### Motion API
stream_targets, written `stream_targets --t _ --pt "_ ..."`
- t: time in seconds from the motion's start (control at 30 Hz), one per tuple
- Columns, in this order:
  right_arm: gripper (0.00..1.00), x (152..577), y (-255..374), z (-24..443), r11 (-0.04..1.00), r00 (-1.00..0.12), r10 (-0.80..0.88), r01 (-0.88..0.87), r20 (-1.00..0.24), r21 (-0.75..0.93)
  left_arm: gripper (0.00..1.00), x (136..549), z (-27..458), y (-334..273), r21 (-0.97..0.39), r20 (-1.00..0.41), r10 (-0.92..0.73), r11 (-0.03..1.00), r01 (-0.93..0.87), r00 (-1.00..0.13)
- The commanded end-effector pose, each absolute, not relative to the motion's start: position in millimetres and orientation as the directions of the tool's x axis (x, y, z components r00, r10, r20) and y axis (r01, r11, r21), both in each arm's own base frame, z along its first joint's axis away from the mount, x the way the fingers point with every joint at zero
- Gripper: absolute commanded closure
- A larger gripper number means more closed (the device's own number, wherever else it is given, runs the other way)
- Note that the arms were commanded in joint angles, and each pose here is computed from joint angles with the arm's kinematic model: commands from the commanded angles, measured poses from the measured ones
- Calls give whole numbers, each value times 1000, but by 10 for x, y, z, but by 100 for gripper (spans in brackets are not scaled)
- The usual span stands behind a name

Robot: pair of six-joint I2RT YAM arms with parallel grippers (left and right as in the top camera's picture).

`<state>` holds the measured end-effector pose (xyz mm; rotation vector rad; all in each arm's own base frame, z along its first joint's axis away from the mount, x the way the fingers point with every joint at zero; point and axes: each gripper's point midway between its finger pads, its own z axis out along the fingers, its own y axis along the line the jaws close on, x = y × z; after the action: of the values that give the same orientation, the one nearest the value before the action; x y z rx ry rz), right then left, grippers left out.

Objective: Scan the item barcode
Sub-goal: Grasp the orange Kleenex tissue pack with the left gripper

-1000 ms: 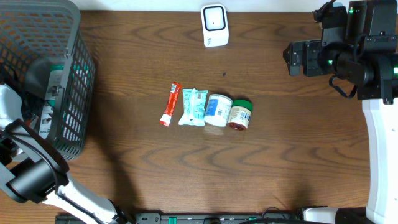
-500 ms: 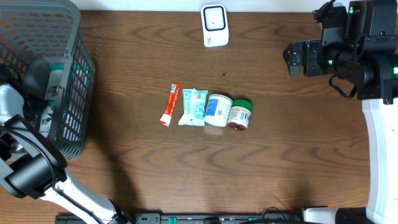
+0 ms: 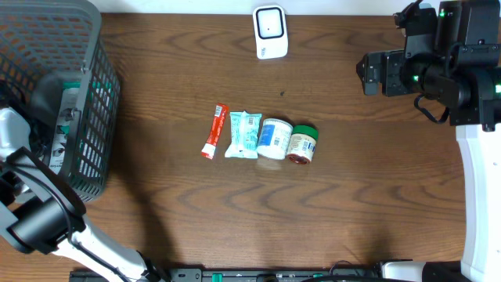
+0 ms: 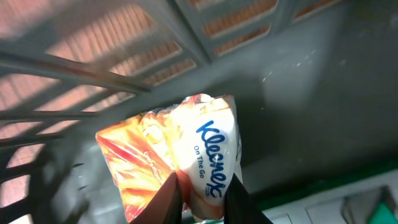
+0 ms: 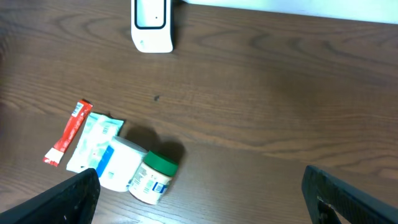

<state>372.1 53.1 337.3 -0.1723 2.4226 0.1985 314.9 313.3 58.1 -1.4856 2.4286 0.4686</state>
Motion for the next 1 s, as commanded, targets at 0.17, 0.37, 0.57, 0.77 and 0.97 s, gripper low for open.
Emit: stream_targets --t 0.17,0.37,0.57,0.77,0.97 --pt "1 3722 561 3425 977 -741 -88 -195 -666 88 93 3232 1792 3054 -50 -592 -732 451 -891 -338" --pt "1 3721 561 3425 977 -741 -88 -195 -666 88 92 3312 2611 2640 -258 -676 -684 568 -782 -274" --pt "1 3722 561 3425 977 -741 -88 -195 -666 88 93 3348 3375 1922 -436 -732 -631 724 -534 -259" --pt "1 3722 561 3425 977 -741 -88 -195 -666 88 92 3331 3699 1015 -528 -724 -586 810 -254 -364" --pt "1 3722 561 3425 977 -741 -88 -195 -666 88 93 3356 3313 305 -553 -608 -539 814 -176 -584"
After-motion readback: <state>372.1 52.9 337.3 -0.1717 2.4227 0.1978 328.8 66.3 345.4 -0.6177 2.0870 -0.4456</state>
